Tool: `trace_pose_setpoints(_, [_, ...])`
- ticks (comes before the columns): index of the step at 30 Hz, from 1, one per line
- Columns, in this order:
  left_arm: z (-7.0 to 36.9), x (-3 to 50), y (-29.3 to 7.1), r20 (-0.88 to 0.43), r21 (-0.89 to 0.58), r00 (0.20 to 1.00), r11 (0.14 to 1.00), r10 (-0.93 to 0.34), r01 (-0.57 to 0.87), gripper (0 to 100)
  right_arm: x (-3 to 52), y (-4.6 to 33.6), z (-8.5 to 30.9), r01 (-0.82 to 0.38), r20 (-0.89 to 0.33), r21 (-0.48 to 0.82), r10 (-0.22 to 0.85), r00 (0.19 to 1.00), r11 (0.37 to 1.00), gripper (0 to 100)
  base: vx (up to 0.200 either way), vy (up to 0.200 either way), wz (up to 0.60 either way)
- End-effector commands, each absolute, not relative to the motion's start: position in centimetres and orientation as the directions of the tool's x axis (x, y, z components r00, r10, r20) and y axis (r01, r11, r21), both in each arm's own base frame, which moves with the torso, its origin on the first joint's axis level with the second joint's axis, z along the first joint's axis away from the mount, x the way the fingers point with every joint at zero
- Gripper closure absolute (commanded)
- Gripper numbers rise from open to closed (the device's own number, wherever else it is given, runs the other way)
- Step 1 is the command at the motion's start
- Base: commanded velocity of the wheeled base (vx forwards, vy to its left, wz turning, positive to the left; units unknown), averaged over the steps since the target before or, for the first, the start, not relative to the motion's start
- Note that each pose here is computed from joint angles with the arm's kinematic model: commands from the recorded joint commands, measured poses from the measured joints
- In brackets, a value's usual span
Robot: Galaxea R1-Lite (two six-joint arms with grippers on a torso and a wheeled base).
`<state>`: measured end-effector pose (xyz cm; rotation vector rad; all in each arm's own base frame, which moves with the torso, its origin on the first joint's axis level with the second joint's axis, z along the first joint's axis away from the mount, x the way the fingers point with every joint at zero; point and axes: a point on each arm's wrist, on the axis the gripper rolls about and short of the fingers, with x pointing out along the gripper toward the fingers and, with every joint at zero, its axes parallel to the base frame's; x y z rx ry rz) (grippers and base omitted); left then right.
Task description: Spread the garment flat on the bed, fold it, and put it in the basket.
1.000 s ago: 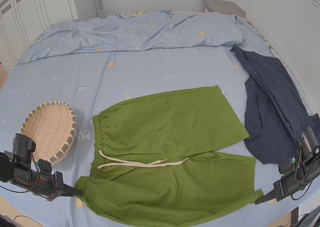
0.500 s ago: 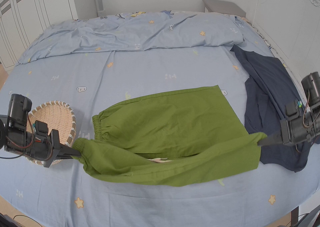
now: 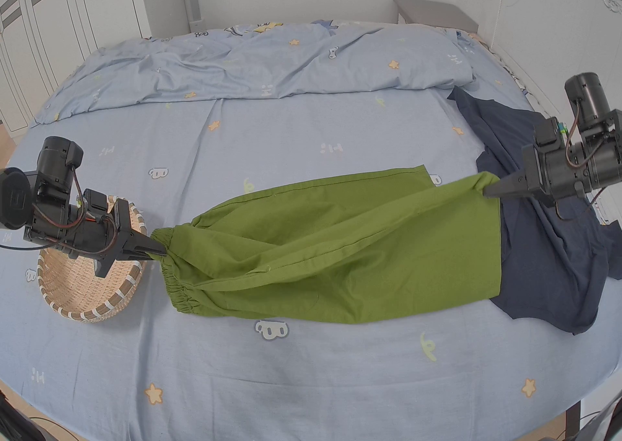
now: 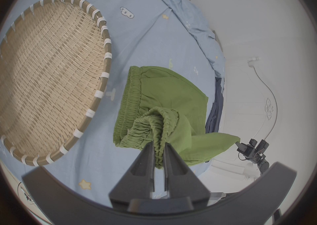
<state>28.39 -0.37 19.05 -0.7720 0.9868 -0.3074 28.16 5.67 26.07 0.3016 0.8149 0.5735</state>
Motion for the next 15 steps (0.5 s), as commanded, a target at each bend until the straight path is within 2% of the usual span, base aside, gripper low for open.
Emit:
trace_pose_setpoints(1, [18.8,31.1,0.1,-0.662,-0.701,0.505,0.696,-0.554,-0.155,100,31.8,6.3,26.6,-0.364,-0.59,0.461,0.586,0.556,0.809,100,0.0,0.0,0.0])
trace_pose_setpoints(8, [19.7,32.5,1.1,-0.668,-0.7,0.51,0.69,-0.542,-0.185,100,33.5,6.4,27.7,-0.379,-0.558,0.449,0.586,0.587,0.809,100,0.0,0.0,0.0])
trace_pose_setpoints(15, [19.7,34.0,1.1,-0.672,-0.7,0.502,0.688,-0.545,-0.191,100,34.9,6.6,26.9,-0.351,-0.576,0.43,0.552,0.602,0.832,100,0.0,0.0,0.0])
